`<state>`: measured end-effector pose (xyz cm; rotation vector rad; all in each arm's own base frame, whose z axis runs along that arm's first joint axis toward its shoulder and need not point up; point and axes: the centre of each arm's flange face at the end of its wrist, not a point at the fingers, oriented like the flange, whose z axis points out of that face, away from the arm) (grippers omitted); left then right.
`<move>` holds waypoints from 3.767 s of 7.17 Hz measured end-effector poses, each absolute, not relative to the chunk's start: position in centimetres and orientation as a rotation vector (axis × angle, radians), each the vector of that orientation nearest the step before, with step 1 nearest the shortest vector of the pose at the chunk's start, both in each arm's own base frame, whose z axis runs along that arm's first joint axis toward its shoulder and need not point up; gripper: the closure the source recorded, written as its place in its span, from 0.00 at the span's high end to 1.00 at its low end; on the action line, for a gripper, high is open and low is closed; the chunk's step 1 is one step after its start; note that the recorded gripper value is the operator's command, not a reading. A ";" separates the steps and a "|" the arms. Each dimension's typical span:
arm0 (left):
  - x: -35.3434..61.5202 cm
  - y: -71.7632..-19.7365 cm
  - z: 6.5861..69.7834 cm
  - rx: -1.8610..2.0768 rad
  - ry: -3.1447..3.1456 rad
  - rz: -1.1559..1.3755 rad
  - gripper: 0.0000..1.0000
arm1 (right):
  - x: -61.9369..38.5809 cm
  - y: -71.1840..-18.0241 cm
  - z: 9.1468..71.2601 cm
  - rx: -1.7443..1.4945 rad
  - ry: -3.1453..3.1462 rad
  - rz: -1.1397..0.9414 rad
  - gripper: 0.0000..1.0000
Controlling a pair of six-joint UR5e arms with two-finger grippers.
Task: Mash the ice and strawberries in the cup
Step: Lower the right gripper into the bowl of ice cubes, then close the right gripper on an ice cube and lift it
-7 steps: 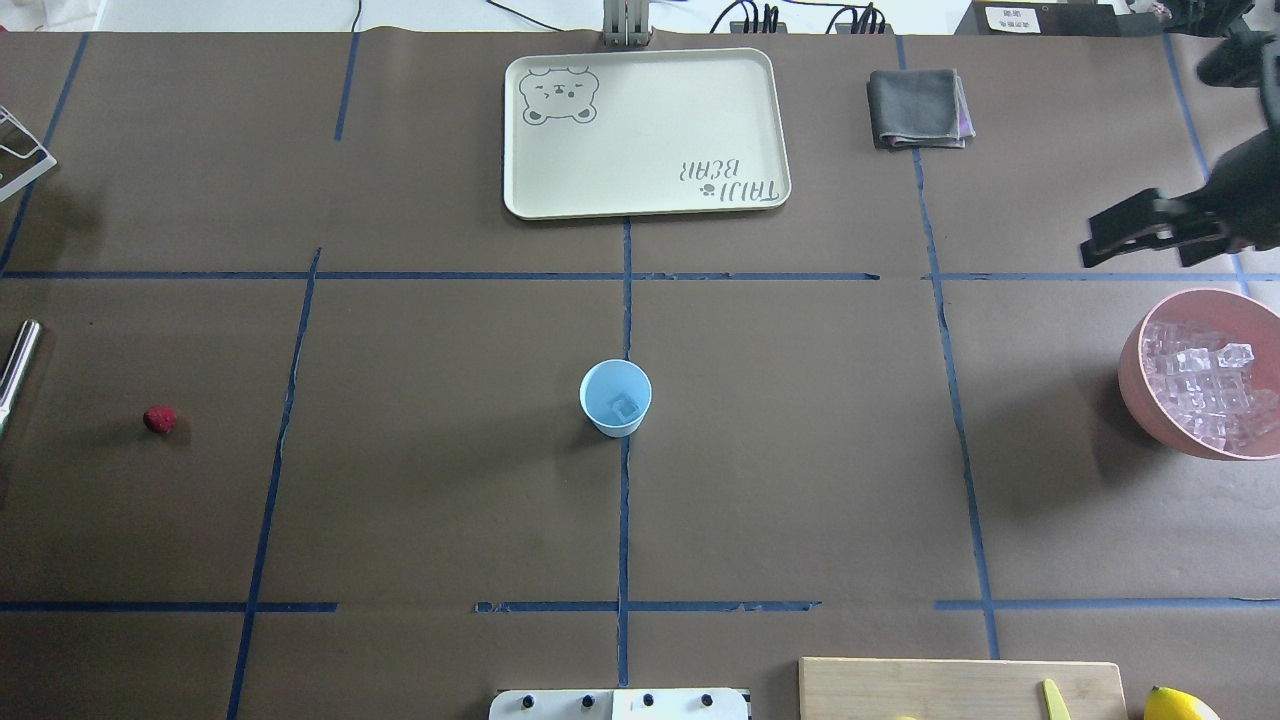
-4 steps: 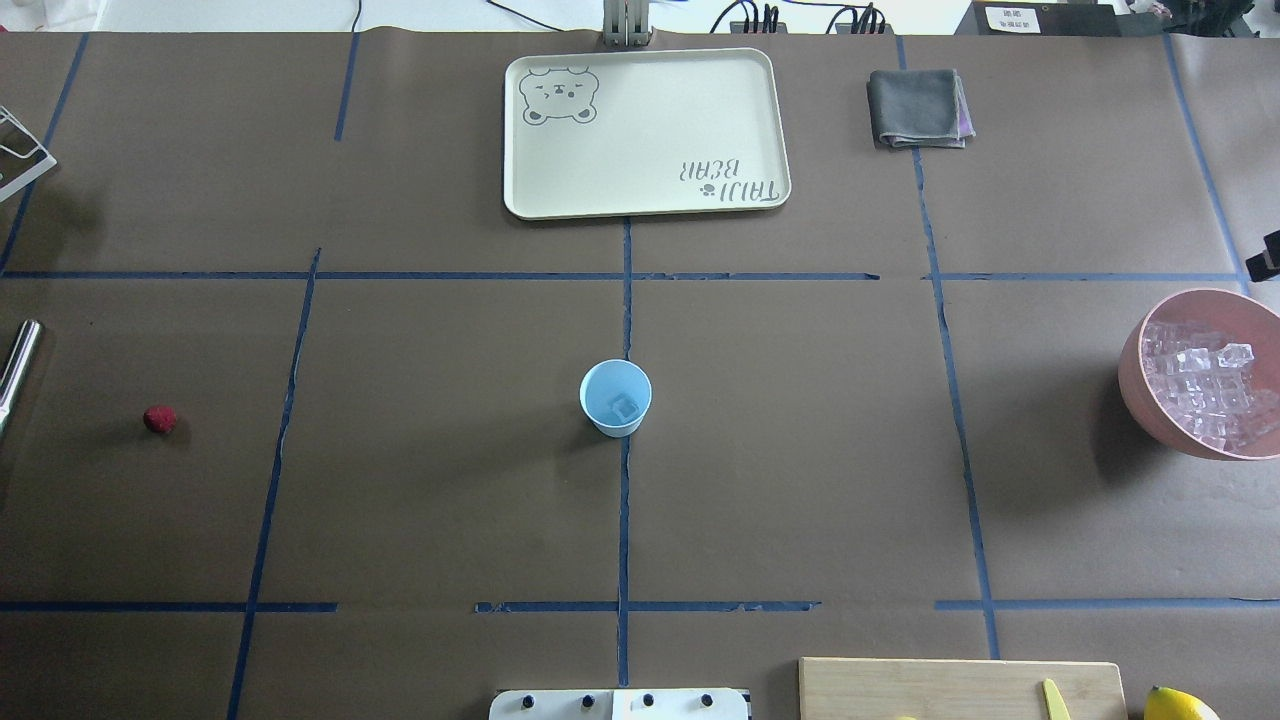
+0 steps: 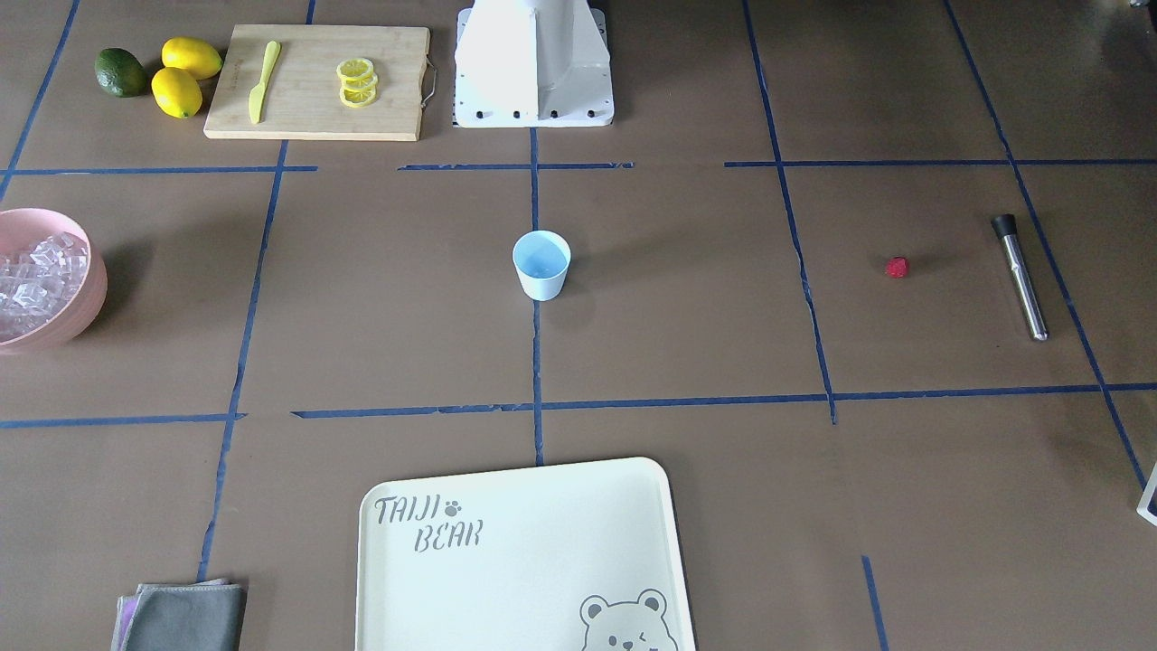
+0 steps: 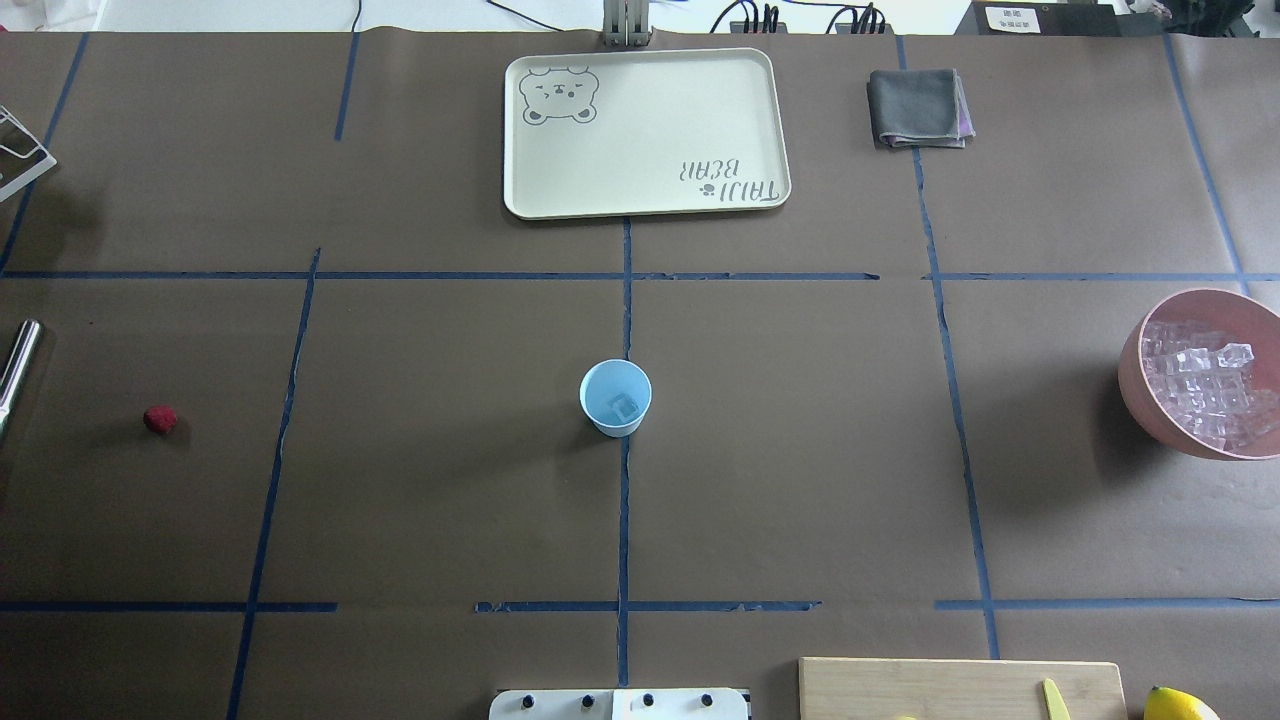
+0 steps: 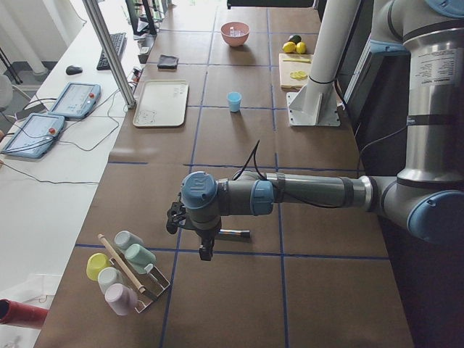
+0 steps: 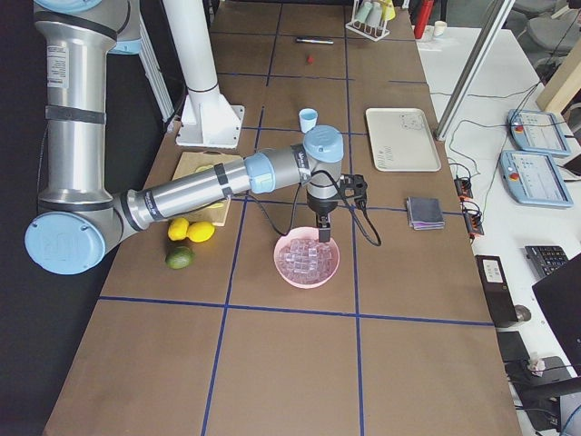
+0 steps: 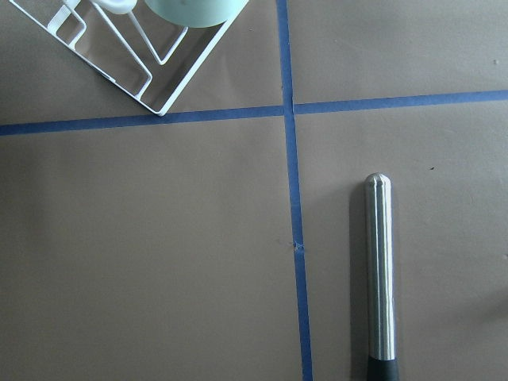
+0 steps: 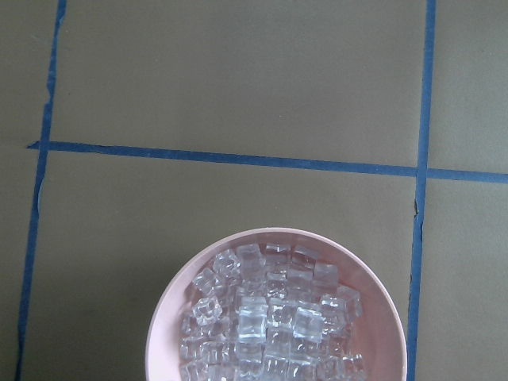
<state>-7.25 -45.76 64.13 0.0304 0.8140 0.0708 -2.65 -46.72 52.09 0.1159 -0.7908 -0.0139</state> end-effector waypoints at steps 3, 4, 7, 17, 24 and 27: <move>-7.2 -45.8 64.2 0.030 0.813 0.070 1.00 | -7.1 -45.9 55.5 0.081 -0.791 0.053 0.99; -7.3 -45.8 64.2 0.030 0.813 0.071 1.00 | -8.0 -45.2 56.4 0.066 -0.768 0.052 0.90; -7.3 -45.8 64.1 0.031 0.813 0.071 1.00 | -9.0 -44.5 58.5 0.041 -0.716 0.048 0.75; -7.3 -45.8 64.1 0.031 0.812 0.070 1.00 | -11.6 -45.4 60.1 0.026 -0.681 -0.015 0.65; -7.3 -45.8 64.1 0.032 0.812 0.069 1.00 | -11.4 -45.9 61.1 0.020 -0.677 -0.029 0.66; -7.3 -45.8 64.0 0.033 0.812 0.070 1.00 | -11.1 -45.8 61.0 0.024 -0.682 -0.031 0.65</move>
